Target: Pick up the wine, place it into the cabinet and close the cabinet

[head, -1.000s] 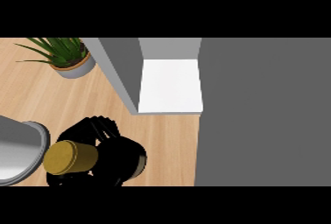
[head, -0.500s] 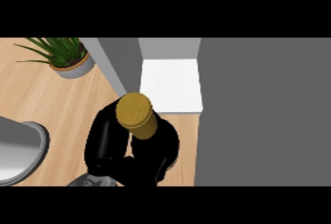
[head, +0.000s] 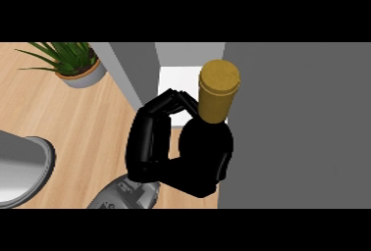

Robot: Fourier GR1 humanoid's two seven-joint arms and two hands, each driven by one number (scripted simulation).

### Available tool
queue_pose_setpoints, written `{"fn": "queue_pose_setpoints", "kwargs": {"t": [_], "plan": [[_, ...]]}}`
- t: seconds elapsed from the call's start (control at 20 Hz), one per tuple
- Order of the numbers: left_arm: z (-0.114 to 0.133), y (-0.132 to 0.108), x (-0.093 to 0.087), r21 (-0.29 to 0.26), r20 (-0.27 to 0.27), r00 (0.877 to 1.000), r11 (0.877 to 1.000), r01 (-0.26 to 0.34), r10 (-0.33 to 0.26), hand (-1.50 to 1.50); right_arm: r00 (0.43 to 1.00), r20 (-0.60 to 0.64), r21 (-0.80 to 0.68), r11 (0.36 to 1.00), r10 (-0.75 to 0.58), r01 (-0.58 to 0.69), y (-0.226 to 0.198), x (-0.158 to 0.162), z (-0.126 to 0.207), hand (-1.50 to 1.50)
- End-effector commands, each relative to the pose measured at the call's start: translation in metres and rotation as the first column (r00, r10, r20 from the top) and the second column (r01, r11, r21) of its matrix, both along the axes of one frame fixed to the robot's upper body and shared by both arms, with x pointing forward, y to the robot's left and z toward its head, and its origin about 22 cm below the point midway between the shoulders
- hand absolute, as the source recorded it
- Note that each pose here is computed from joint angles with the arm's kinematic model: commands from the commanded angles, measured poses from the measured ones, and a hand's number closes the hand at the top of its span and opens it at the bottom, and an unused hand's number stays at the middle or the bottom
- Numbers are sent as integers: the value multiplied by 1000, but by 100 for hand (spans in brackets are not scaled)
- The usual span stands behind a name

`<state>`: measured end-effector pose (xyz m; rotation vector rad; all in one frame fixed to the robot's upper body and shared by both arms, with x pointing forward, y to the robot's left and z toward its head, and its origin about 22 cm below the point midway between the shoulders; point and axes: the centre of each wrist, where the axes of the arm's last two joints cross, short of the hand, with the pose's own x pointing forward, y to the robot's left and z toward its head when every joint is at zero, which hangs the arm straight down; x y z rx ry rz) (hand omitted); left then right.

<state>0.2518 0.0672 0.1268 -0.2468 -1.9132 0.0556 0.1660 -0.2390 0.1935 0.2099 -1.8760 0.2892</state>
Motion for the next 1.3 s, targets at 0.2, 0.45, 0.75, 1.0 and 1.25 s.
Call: {"fn": "queue_pose_setpoints", "kwargs": {"t": [0.2, 0.45, 0.75, 1.0, 1.25], "plan": [[4, -21, 23, 60, 17, 998, 996, -62, 61, 150, 997, 49, 37, 997, 66, -68, 1, -32, 18, -150], [-12, -13, 14, 51, 4, 998, 996, -68, 68, 150, 999, 29, 37, 999, 32, -33, -2, -21, 8, -150], [-16, -25, 33, -9, -18, 994, 994, -108, 107, 150, 997, 53, 0, 999, 52, -52, -13, -24, 11, -150], [-40, -15, 22, -54, -32, 994, 993, -103, 101, 150, 998, 36, 20, 999, 43, -44, -8, -20, 20, -150], [-39, -22, 42, 23, -34, 990, 990, -136, 136, 150, 997, 67, 25, 999, 29, -31, -17, -21, 18, -150]]}}
